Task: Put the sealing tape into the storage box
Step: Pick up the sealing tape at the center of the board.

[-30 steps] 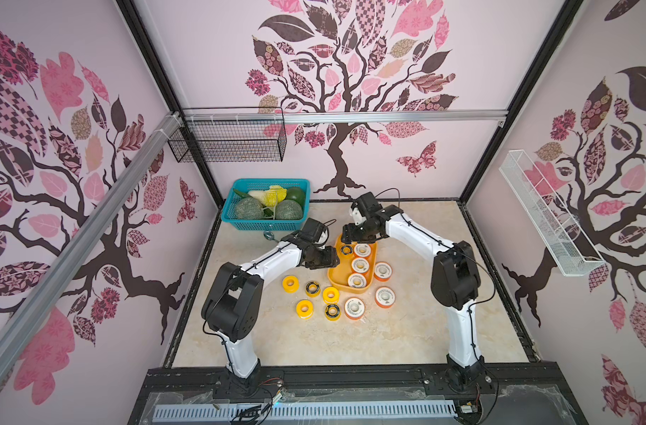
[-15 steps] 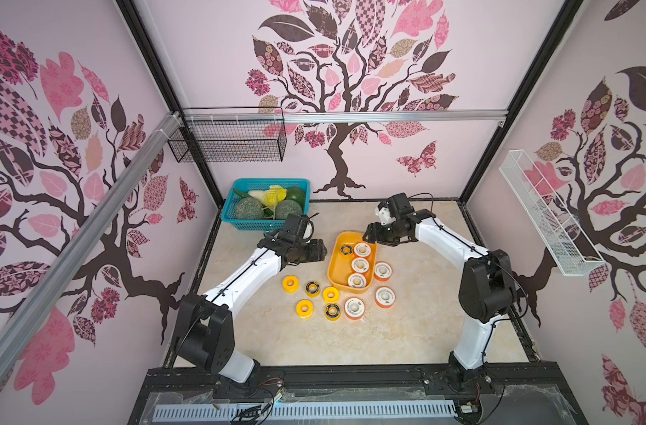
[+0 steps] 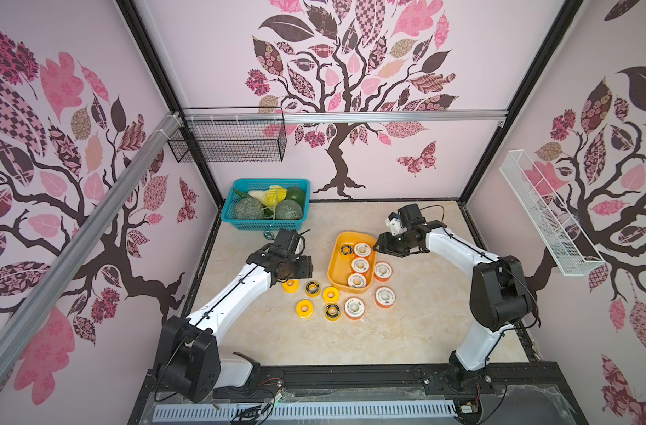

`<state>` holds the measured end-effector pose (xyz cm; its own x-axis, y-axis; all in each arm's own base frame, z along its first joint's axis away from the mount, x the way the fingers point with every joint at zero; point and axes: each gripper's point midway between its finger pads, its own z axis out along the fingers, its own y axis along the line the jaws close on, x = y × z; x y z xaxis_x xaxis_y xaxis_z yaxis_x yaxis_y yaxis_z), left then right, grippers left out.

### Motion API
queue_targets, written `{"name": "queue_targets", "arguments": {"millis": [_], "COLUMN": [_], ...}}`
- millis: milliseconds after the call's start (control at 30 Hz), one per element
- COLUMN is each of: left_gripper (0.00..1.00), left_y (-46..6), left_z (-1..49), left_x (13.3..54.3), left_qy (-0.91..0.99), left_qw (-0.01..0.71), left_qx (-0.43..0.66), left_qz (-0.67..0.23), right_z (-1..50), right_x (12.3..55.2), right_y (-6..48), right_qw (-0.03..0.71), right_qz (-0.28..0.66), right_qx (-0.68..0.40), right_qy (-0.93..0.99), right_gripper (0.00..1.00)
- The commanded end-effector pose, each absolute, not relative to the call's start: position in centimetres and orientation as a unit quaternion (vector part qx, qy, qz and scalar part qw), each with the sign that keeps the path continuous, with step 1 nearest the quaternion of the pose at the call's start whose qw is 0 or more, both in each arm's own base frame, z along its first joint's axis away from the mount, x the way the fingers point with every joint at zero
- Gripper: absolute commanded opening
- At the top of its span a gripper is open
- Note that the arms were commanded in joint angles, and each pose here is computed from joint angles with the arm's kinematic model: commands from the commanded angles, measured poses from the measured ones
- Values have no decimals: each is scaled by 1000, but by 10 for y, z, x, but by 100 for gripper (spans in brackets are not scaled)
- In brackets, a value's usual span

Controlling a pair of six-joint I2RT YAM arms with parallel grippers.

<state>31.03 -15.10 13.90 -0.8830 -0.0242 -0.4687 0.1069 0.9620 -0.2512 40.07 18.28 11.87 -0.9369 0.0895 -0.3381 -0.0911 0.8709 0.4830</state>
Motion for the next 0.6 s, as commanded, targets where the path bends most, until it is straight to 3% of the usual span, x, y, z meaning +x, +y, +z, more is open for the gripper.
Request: {"name": "queue_targets", "arguments": {"millis": [0, 67, 567], "left_gripper": [66, 66, 68], "left_y": [-145, -147, -165], "left_z": [134, 130, 76], "left_x": [304, 302, 300], "left_qy": [963, 964, 978], "left_qw": [235, 229, 170], "left_qx": [26, 29, 49], "left_qz": [-127, -132, -112], "right_z": [134, 130, 104], "right_x": [402, 401, 401], "right_y": [181, 181, 188], "right_qw": [202, 198, 166], "right_qz": [259, 258, 273], "right_qx": [-2, -2, 7], "right_qy": [945, 946, 948], "right_gripper": [53, 47, 32]}}
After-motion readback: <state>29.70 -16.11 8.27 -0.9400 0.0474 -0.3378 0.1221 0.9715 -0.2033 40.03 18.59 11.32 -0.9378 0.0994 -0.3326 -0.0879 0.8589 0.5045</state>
